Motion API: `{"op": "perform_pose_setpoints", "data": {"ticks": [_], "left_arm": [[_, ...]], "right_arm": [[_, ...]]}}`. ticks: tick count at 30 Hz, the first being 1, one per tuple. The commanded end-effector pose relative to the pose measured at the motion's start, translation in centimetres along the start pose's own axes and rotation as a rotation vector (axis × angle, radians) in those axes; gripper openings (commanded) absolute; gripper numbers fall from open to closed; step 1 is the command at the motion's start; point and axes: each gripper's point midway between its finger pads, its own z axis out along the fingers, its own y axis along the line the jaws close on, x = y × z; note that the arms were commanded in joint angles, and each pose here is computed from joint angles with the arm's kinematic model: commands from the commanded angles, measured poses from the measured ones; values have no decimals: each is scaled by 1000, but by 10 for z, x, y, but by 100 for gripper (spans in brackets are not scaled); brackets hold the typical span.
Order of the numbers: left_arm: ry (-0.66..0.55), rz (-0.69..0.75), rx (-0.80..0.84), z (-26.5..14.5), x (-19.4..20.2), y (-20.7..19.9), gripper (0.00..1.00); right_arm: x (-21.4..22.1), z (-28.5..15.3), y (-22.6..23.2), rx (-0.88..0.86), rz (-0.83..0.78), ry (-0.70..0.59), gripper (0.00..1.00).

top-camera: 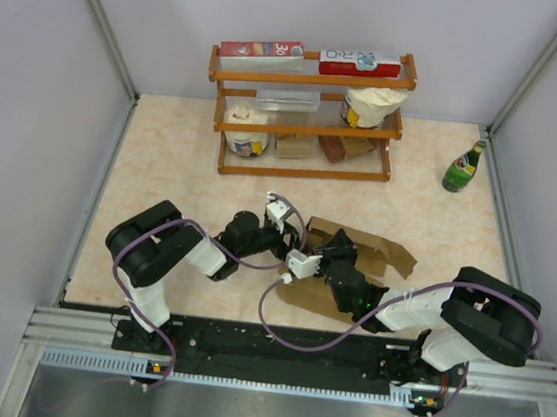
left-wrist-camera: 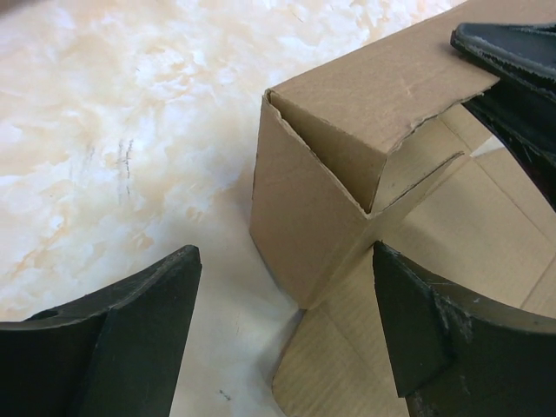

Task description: Fold the paper box

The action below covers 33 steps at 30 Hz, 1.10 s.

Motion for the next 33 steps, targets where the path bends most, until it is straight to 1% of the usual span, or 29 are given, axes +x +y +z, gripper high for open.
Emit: {"op": "perform_pose_setpoints", "data": {"ticks": [1,4,11,16,26,33], "left_arm": [[-80,52,-63,7,-17,4,84],[-86,72,-105,10,-16,6,84],[-108,119,-260,13,-14,17,85],[-129,135,-326,16,-16,20,85],[-190,156,-400,23,-30,19,84],[-222,175,-441,28,-38,16,81]], "right_arm": [[-6,-2,-5,17,64,-9,18],[-7,-2,-4,9,75,-11,20],[-8,-3,-1,-7,97,-13,23],[-8,-3,2,-20,105,-12,25],[-7,-6,6,-42,127,-10,26],[-8,-6,9,-58,147,-11,27]]}}
